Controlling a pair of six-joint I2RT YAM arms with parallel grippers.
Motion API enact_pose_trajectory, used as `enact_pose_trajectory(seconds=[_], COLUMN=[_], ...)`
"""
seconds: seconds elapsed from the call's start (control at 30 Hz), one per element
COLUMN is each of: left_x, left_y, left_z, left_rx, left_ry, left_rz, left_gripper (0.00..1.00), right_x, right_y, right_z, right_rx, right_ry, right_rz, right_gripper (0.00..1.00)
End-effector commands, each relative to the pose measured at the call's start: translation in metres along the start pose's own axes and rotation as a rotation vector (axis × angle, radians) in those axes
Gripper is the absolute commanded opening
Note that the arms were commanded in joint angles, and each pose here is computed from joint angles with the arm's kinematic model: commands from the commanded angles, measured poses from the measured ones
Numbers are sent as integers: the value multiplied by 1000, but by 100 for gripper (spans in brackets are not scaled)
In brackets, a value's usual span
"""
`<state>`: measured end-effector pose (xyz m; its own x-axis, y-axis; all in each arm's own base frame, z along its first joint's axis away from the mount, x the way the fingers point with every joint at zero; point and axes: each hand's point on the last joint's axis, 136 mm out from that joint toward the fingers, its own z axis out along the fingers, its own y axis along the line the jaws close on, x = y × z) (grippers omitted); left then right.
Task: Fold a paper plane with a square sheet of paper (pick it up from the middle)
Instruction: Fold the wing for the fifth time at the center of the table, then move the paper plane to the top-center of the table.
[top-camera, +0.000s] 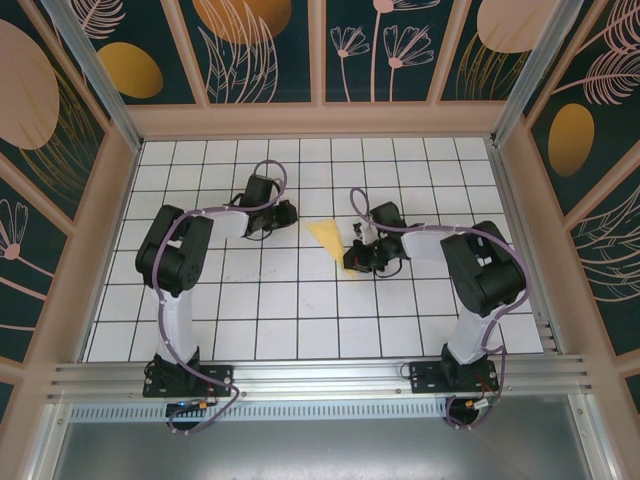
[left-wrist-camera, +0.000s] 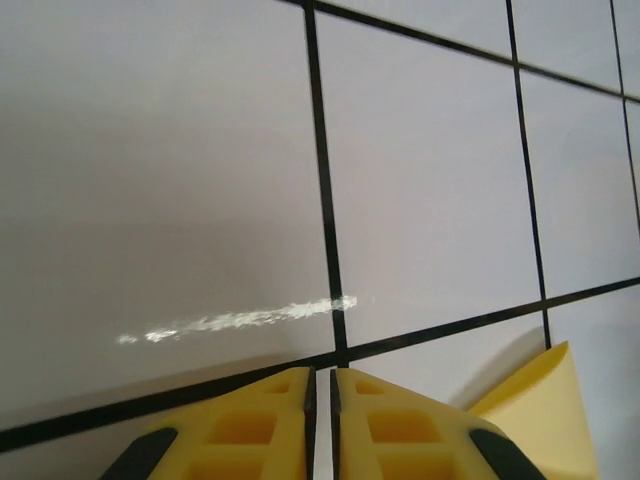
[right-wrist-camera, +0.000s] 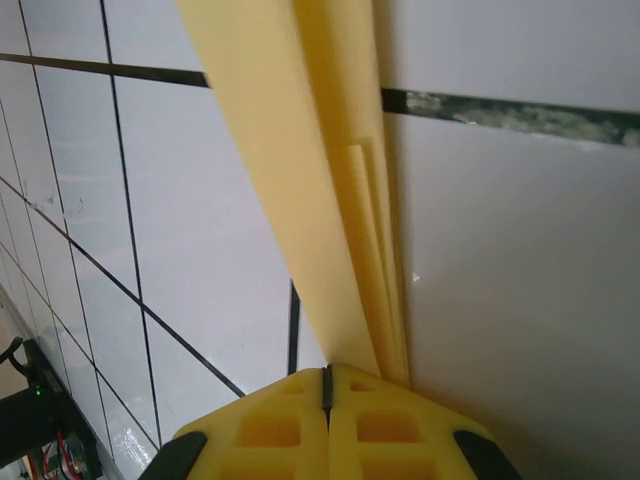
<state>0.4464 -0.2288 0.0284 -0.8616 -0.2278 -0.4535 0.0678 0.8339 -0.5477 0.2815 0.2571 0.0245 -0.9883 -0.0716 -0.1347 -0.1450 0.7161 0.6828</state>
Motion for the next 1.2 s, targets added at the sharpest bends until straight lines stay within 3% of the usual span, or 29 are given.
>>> enact_pose_trajectory(seconds=[0.0, 0.2, 0.5, 0.73, 1.17], left_x=[-14, 1, 48, 72, 85], left_y=[-5, -22, -60, -78, -91], left_z=[-31, -55, -39, -15, 10], left_rx=[-34, -92, -204, -355, -562], left_ry=[-75, -101, -21, 36, 154], left_rz=[-66, -109, -116, -11, 199], left_gripper=[17, 30, 54, 63, 55], right_x=[-36, -67, -105, -106, -103], right_y=[41, 59, -9, -50, -64], right_z=[-26, -70, -113, -126, -133], right_rx=[-43, -15, 190, 291, 292], right_ry=[-130, -334, -555, -610, -623], right_rz=[-73, -129, -23, 68, 126], right_gripper=[11, 40, 62, 69, 70])
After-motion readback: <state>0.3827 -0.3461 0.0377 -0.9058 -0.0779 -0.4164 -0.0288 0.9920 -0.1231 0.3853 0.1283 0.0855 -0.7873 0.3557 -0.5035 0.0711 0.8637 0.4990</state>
